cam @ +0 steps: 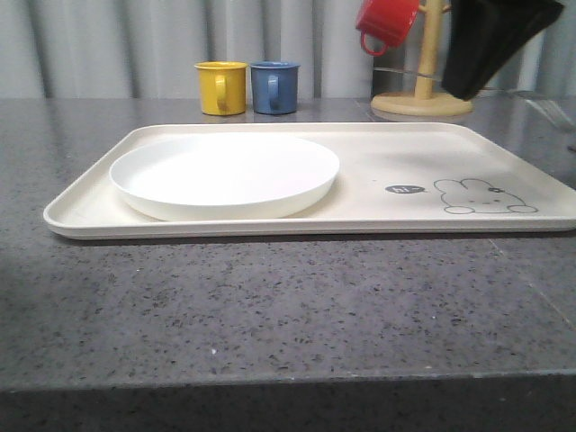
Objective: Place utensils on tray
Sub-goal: 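Place the fork on the tray beside the plate, open right gripper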
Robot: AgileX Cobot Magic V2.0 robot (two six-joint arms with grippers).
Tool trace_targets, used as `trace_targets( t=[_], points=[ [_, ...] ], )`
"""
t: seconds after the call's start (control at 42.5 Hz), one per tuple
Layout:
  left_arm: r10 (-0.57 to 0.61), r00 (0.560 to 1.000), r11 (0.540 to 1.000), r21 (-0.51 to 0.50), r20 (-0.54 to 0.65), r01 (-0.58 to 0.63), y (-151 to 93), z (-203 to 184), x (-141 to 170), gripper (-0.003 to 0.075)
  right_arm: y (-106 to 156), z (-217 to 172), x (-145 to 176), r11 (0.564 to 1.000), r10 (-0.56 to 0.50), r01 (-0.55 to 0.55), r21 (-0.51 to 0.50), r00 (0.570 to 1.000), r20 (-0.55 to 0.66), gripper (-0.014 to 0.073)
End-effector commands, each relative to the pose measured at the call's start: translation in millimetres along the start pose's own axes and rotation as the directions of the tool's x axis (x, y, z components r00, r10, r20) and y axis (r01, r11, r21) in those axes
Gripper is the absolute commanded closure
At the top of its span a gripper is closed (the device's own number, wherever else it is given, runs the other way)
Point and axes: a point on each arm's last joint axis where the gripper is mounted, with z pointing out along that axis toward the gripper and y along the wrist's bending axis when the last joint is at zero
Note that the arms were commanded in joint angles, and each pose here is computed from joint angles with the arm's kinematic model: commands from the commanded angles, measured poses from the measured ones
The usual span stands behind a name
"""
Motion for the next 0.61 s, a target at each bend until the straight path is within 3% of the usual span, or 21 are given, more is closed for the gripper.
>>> trace_targets(
  t=[0.0,0.353,0.588],
  points=[
    [-0.006,0.996,1.0,0.0,0.094,0.006,0.0,-6.8,-10.4,0.0332,11.4,-11.3,-15.2,0.999,0.029,-0.027,-0.037,0.997,0.066,0.064],
    [-0.006,0.996,1.0,0.0,0.094,0.006,0.0,-6.8,-10.4,0.0332,8.9,43.3,-33.8,0.954,0.3,-0.3,-0.016,0.954,0.0,0.064],
    [-0.006,0.996,1.0,0.0,0.094,0.006,0.0,-6.8,-10.4,0.0332,2.0,61.1,-39.8,0.925,0.375,-0.377,0.039,0.926,0.044,0.0636]
  ],
)
